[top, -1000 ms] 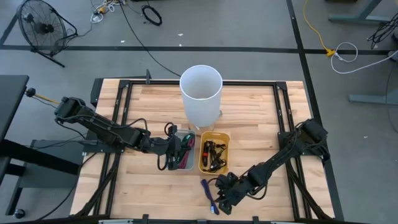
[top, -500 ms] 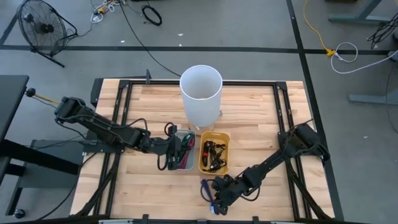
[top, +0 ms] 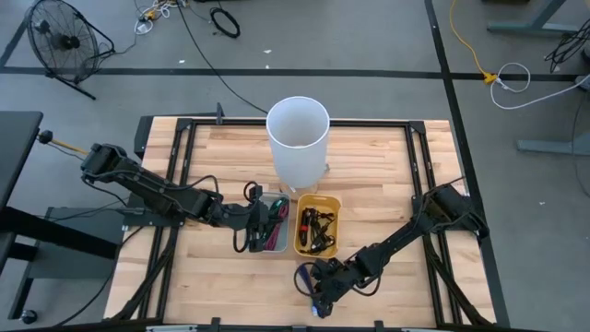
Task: Pick & Place USB Port
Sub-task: Put the purple charger cable into the gray bin
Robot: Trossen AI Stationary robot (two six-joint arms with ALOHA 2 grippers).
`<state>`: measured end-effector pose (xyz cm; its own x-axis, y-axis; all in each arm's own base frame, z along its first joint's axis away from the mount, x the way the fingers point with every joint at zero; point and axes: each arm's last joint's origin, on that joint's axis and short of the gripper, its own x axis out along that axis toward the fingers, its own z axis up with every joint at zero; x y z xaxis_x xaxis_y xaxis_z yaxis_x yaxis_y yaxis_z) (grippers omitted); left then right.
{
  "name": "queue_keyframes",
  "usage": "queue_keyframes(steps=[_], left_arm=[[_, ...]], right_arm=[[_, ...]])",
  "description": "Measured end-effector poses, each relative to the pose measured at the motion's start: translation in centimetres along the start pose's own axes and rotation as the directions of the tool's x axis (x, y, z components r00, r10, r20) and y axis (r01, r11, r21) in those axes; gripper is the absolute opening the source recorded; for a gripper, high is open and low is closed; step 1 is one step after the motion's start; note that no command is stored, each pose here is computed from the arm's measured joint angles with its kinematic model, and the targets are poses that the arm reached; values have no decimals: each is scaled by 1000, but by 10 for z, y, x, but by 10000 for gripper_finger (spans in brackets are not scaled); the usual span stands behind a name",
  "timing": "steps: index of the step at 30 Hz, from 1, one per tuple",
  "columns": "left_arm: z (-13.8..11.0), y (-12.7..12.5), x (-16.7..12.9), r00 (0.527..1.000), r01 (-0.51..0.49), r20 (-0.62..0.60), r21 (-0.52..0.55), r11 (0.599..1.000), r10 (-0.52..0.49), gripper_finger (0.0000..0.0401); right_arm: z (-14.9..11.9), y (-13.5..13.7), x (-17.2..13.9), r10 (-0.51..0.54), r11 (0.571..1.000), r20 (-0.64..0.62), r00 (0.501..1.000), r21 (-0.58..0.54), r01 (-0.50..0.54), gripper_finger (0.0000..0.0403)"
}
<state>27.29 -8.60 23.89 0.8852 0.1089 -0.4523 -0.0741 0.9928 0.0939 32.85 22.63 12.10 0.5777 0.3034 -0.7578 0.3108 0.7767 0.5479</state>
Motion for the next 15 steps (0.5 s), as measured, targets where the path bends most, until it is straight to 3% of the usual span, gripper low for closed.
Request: queue_keyframes(steps=[9, 11, 15], left_arm=[[0, 0, 0, 1000, 0, -5, 2, 1000, 0, 32], [-1, 0, 0, 1000, -1, -7, -1, 1000, 0, 32], [-2, 0, 0, 1000, -2, -16, 0, 1000, 2, 32]], right_arm=[[8, 17, 23, -20, 993, -78, 997, -115, 11, 152], [10, 18, 22, -35, 993, -85, 996, -116, 25, 122], [11, 20, 23, -22, 989, -93, 995, -150, 8, 23]])
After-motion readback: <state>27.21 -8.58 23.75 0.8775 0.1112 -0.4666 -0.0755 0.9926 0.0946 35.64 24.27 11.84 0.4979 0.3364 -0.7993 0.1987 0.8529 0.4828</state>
